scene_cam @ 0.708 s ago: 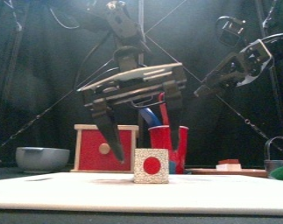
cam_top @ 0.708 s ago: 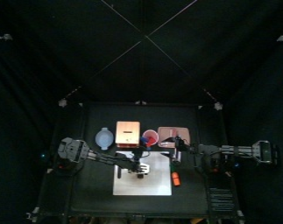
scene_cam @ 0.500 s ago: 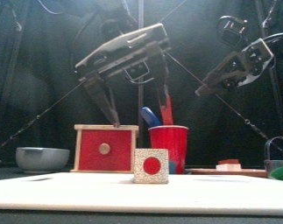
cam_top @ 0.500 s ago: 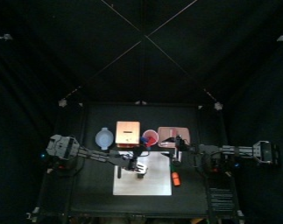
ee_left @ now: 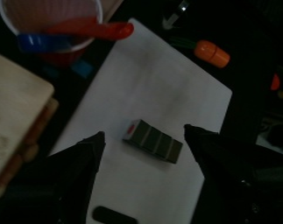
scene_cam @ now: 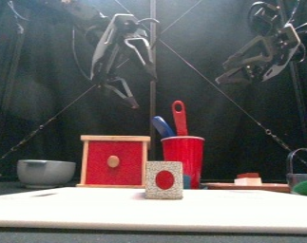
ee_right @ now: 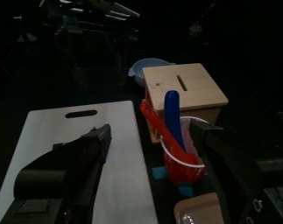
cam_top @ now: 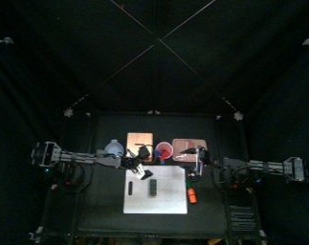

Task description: Grab knife handle

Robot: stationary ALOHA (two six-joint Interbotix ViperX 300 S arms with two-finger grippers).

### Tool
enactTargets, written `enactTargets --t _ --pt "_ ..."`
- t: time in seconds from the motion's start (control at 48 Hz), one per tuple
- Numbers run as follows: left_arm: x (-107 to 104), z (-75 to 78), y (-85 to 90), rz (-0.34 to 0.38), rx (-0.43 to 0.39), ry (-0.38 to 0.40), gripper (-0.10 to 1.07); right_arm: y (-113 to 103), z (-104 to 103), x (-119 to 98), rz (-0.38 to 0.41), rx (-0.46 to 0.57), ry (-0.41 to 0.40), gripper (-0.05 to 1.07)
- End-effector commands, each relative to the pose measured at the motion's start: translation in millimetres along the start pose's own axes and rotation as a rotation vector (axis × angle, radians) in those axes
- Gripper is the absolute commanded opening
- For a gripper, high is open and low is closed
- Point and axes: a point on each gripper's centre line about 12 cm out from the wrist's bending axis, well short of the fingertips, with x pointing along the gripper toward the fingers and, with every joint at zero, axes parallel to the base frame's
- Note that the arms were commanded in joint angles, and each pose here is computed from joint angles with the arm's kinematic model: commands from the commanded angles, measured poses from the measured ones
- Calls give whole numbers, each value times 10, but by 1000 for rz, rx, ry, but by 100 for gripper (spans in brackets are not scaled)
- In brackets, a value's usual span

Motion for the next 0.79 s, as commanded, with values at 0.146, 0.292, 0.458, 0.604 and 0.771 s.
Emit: enactTargets --t 0.146,0.292,0.458,0.604,0.771 --pt "-388 -176 62 -75 161 -235 103 -18 114 14 -10 27 -31 100" --pt "-591 -311 130 -82 197 -299 103 -20 91 27 -11 28 -22 100" --pt "-699 -411 185 -73 253 -320 103 -26 109 67 -13 33 -18 100" --pt "-710 -376 172 -75 267 -333 103 -22 256 121 -9 34 -45 100" --pt "-711 -371 183 -71 267 -335 103 -74 386 409 -61 118 103 100"
